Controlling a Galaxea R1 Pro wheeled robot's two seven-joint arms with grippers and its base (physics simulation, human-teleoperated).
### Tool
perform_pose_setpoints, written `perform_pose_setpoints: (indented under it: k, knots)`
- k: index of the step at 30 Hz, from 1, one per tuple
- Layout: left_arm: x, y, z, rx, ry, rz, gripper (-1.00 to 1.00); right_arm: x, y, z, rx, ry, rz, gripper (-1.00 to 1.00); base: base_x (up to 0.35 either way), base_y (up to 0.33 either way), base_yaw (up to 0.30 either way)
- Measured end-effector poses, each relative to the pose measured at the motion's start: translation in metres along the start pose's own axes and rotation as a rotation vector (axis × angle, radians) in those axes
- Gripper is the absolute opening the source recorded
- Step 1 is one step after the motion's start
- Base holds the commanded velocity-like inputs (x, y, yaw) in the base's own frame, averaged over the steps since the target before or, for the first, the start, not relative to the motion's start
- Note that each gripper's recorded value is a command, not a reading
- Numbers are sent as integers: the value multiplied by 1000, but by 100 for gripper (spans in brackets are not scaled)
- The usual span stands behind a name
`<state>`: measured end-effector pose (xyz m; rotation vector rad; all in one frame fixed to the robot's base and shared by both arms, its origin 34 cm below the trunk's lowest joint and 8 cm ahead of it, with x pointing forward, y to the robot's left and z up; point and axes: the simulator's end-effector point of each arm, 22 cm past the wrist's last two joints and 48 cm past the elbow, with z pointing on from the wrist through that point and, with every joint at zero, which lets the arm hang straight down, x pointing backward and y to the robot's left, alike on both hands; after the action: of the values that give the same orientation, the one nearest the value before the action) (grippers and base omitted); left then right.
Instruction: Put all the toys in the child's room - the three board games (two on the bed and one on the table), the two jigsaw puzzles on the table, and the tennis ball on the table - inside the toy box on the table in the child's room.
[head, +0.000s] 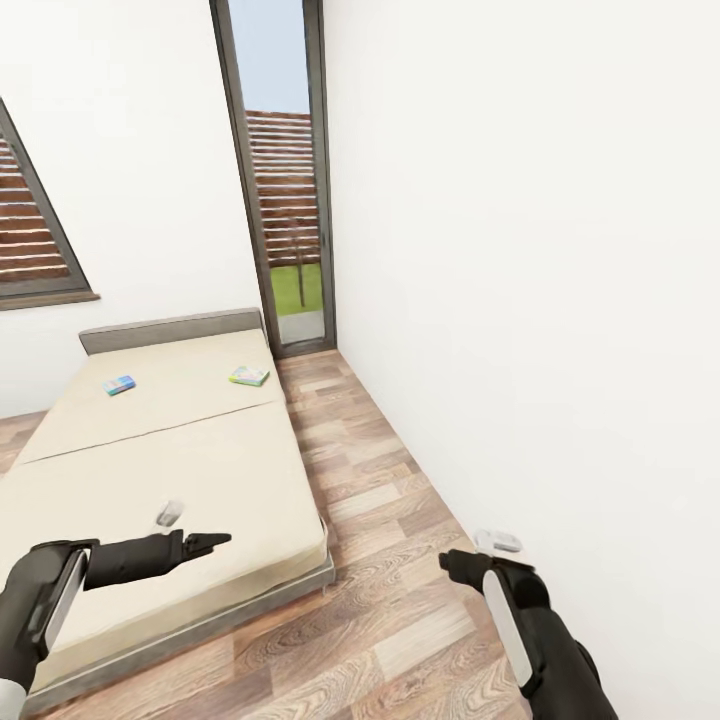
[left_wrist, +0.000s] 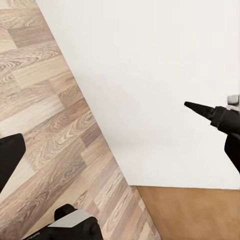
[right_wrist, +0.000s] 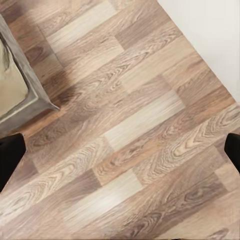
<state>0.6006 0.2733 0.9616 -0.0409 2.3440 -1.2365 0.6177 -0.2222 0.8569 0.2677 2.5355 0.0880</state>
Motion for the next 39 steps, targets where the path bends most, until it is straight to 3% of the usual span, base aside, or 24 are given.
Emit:
perform_pose_setpoints:
  k: [6, 11, 14, 22, 39]
  knots:
    - [-2, -1, -1, 2, -8, 0, 100, -33, 40, -24, -116, -59, 47, 100, 0, 0, 0]
    - [-4, -1, -2, 2, -12, 2, 100, -41, 84, -39, -211, -86, -5, 100, 0, -34, 0]
    - [-4, -1, -2, 1, -13, 1, 100, -48, 94, -47, -231, -107, -26, 100, 0, -170, 0]
    - [-4, 0, -2, 1, -13, -2, 100, -62, 104, -61, -256, -155, -39, 100, 0, -266, 56]
    - [-5, 0, -4, 2, -17, -2, 100, -60, 108, -60, -256, -156, -47, 100, 0, -68, 278]
